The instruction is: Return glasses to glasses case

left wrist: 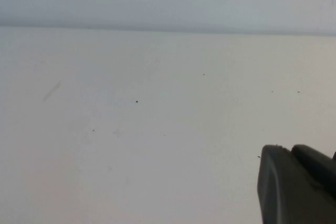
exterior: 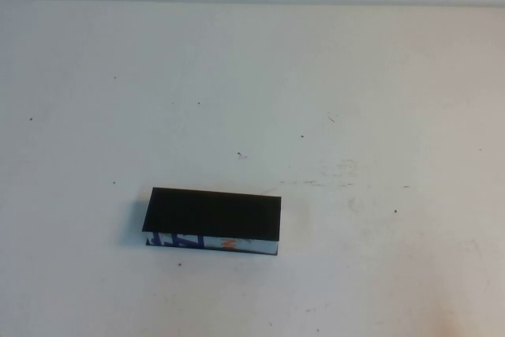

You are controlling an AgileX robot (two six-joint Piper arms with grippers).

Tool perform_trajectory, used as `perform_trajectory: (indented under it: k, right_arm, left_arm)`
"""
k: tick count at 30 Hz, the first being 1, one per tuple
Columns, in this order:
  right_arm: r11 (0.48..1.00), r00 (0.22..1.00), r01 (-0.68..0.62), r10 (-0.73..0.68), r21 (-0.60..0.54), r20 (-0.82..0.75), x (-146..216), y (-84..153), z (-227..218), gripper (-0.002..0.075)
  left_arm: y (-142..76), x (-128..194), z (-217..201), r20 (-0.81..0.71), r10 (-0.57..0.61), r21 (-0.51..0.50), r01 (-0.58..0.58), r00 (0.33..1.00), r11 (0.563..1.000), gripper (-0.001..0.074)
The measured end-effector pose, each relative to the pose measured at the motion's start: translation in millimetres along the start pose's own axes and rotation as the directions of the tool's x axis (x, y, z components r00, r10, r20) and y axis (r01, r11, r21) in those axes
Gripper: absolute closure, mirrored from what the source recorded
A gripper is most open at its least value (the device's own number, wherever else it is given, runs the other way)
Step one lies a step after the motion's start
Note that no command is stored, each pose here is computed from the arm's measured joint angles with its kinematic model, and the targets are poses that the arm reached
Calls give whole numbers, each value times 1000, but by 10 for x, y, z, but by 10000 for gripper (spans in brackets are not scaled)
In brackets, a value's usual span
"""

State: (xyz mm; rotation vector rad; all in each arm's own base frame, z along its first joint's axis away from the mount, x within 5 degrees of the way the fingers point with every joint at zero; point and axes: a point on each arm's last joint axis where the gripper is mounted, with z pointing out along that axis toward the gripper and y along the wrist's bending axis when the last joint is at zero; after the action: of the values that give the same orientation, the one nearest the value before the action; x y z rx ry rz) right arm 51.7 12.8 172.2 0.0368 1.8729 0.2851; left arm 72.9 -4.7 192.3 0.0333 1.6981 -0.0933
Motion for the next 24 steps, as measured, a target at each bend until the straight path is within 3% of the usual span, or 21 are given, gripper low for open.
perform_trajectory:
  k: [10,16,24]
  right_arm:
    - [1000,1000,0,0,0,0,0,0,0,737]
    - [1000,1000,-2,2,-1,0,0,1,0,737]
    - [1000,1000,-2,2,-1,0,0,1,0,737]
  left_arm:
    - [-12,-24,0,27,79,11,-79,997,997,739]
    - [-44,-36,-2,49,198,35,-200,979,979,739]
    - [25,20,-95,13,177,-57,-176,984,983,739]
